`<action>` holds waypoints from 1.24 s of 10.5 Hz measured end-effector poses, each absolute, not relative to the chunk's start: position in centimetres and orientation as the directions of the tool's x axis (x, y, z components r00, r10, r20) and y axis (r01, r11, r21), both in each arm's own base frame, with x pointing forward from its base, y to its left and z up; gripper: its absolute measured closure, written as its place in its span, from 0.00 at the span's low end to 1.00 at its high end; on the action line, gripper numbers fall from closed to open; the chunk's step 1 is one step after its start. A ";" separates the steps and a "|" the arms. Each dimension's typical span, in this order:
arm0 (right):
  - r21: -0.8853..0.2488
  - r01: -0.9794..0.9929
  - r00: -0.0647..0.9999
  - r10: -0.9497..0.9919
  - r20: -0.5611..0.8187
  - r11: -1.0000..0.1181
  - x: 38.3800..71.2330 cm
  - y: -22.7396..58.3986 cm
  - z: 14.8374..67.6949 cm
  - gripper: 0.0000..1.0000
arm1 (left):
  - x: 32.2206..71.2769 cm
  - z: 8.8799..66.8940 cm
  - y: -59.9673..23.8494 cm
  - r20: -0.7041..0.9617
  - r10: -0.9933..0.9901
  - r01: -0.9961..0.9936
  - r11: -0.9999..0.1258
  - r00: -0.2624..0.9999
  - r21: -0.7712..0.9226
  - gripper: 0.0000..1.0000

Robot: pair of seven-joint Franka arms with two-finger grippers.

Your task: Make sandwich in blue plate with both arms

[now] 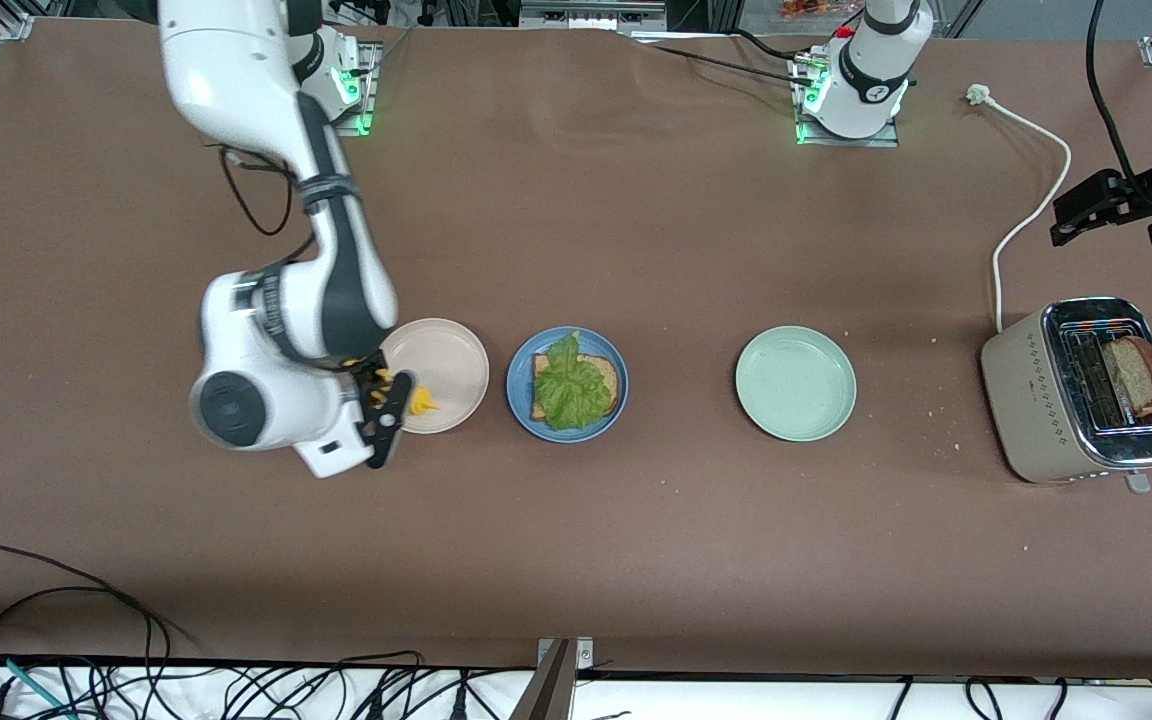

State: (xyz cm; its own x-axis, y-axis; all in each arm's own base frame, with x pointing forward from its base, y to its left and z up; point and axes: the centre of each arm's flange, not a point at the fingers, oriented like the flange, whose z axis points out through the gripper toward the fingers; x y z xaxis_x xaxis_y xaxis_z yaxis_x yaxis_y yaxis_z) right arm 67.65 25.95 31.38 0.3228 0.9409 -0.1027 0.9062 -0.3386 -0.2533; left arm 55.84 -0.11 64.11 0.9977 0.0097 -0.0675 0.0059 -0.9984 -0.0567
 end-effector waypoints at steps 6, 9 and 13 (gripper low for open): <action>0.005 0.978 0.193 0.891 -0.412 -0.209 62.7 36.3 31.3 0.75 | 55.8 64.1 -0.1 -0.069 0.010 0.006 -0.998 0.998 -0.057 0.00; 0.110 0.990 0.137 0.836 -0.531 -0.092 59.0 42.1 30.1 0.75 | 55.8 64.1 -0.1 -0.070 0.010 0.006 -0.998 0.998 -0.057 0.00; 0.167 0.986 0.105 0.781 -0.616 -0.001 56.5 45.3 28.0 0.75 | 55.8 64.1 -0.1 -0.070 0.010 0.006 -0.998 0.997 -0.056 0.00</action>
